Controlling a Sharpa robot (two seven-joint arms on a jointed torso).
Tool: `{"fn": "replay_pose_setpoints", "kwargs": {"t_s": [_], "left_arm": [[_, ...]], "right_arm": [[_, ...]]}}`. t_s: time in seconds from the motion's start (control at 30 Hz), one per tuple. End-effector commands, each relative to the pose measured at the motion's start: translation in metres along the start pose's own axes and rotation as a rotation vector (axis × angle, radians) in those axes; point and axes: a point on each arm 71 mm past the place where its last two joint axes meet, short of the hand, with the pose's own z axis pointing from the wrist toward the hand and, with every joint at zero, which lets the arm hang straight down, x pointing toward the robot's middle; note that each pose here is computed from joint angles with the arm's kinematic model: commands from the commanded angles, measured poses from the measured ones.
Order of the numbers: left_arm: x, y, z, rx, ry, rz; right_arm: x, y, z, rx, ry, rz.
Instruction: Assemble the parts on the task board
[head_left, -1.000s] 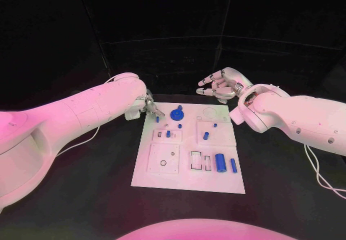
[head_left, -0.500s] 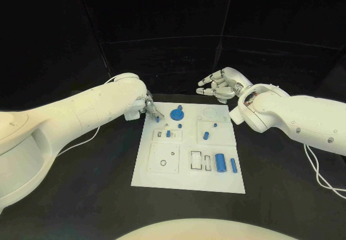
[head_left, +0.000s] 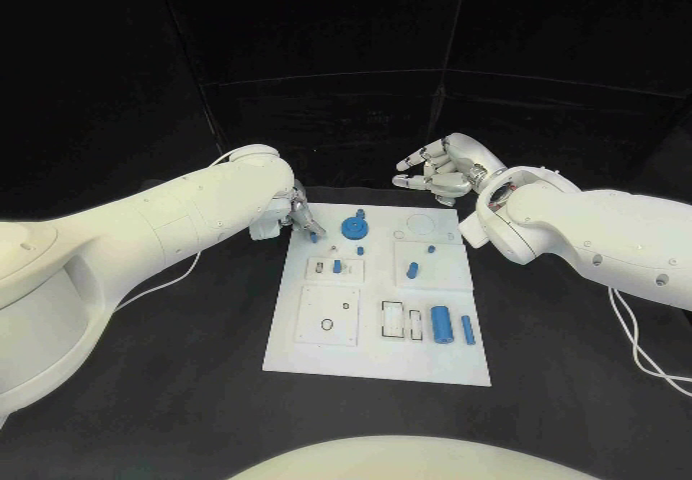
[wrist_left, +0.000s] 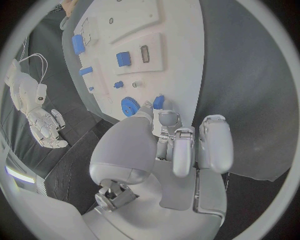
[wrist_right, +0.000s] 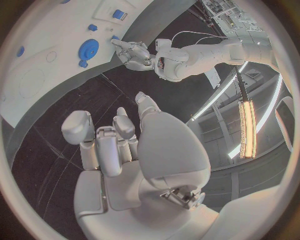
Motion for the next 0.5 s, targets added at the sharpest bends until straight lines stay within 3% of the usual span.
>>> {"fn": "replay_pose_setpoints", "kwargs": {"t_s": [0.03, 0.5], "left_arm": [[-0.0005, -0.0020, -0.0004, 0.016, -0.001, 0.006], [-0.0010, -0.0046, -0.0007, 0.081, -0.005, -0.023]], "right_arm": [[-0.0003, 0.0013, 0.0004, -0.006, 0.003, 0.001], [-0.0006, 0.0008, 0.0007, -0.005, 0.003, 0.001]]}}
